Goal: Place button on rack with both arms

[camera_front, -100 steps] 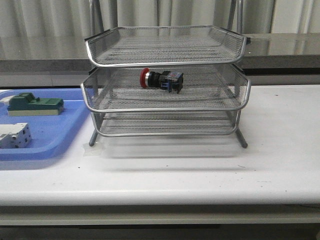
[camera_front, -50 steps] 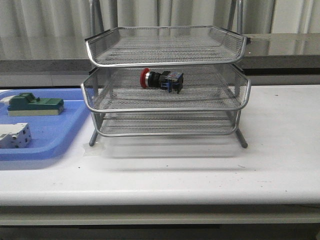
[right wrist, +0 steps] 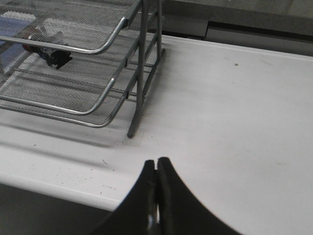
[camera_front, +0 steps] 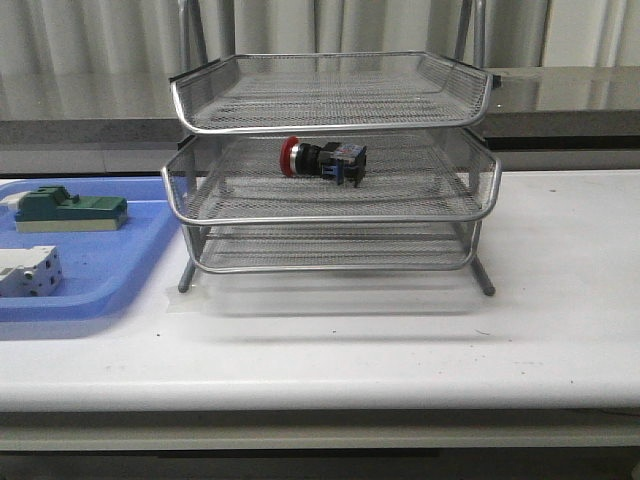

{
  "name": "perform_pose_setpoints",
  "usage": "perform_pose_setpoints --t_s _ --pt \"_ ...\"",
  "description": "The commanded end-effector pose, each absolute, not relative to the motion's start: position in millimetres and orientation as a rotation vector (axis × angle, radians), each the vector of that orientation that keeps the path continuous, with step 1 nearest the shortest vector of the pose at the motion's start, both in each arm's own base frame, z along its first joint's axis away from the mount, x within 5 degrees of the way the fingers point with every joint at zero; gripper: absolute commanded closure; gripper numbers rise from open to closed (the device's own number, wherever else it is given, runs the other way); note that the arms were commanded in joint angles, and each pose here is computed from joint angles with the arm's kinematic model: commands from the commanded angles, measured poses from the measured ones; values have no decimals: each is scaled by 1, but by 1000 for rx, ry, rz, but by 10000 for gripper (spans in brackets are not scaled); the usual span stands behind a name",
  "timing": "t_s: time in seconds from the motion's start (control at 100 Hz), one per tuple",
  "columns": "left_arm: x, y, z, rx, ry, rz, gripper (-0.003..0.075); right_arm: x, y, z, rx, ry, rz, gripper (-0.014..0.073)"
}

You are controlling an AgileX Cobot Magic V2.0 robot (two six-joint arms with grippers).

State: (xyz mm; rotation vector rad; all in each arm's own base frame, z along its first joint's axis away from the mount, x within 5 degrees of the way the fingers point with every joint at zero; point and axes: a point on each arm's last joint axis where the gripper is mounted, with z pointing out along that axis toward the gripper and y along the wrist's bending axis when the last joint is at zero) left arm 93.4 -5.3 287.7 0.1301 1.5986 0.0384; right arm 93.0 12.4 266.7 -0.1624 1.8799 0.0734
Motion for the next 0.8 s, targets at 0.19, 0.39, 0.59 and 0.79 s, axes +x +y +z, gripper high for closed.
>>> perform_pose_setpoints --t_s 0.19,0.39,0.59,0.79 --pt "94 -3 304 89 1502 44 740 69 4 241 9 1683 90 655" --pt "94 -3 304 89 1502 44 740 59 3 220 37 1581 104 655" --pt "94 -3 304 89 1502 44 740 54 2 204 42 1542 110 655" --pt "94 -3 304 89 1502 44 740 54 2 204 42 1544 110 655"
